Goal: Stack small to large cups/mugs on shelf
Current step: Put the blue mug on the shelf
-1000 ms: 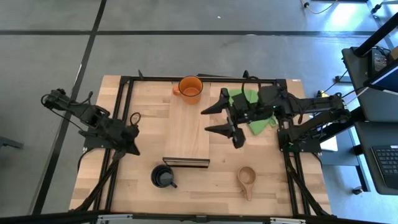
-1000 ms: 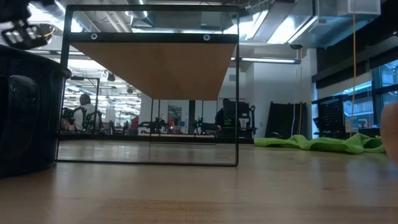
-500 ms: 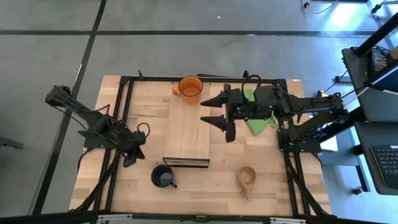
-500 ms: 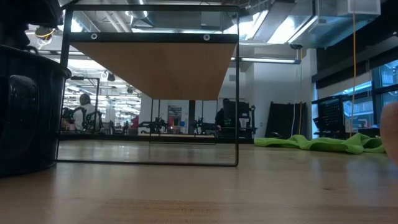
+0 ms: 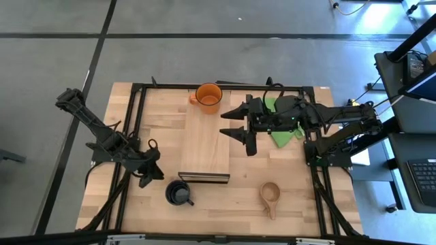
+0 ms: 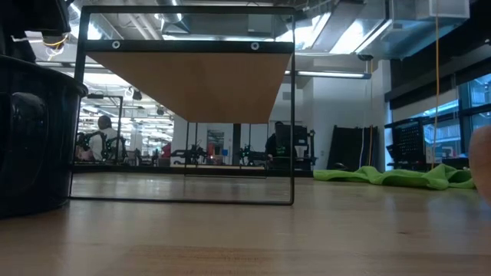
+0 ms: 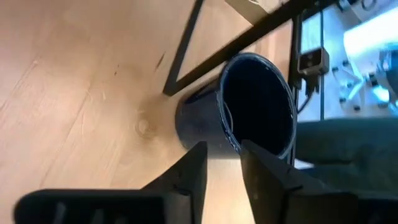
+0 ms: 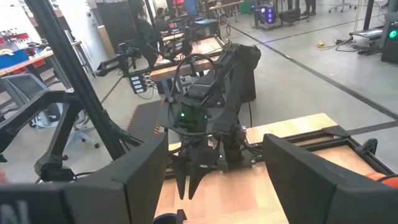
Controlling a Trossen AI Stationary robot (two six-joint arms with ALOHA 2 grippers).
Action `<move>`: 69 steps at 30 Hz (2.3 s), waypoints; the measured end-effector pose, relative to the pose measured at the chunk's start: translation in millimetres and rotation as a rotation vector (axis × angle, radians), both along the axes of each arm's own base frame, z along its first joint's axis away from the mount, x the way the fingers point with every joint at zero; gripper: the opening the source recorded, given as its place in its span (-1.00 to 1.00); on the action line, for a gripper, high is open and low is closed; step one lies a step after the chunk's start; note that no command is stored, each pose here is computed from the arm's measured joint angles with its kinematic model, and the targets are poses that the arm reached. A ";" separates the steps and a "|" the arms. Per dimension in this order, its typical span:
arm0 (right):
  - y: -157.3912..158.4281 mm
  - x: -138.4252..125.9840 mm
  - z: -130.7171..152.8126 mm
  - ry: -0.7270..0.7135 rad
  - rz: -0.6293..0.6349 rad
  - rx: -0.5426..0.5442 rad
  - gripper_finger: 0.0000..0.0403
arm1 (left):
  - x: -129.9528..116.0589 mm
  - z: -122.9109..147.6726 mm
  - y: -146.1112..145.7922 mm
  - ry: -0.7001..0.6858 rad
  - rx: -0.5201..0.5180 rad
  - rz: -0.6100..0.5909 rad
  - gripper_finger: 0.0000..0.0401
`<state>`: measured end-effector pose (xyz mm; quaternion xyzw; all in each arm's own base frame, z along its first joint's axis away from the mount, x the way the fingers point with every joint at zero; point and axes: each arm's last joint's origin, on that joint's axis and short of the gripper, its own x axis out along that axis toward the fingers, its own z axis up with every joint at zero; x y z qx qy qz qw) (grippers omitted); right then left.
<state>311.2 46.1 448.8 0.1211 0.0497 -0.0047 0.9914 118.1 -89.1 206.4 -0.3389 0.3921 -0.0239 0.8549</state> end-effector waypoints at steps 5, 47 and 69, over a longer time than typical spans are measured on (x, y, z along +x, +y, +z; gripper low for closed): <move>-0.1 -0.4 -3.2 0.033 0.000 -0.004 0.31 | 4.8 -4.8 -8.3 0.040 -0.060 0.067 -0.46; -18.7 -0.5 -14.8 0.157 -0.064 -0.109 0.31 | 51.5 0.0 -59.8 0.448 -0.014 0.297 -0.58; -45.4 0.4 -15.9 0.173 -0.149 -0.097 0.31 | 45.6 51.3 -41.9 0.277 0.539 -0.323 -0.94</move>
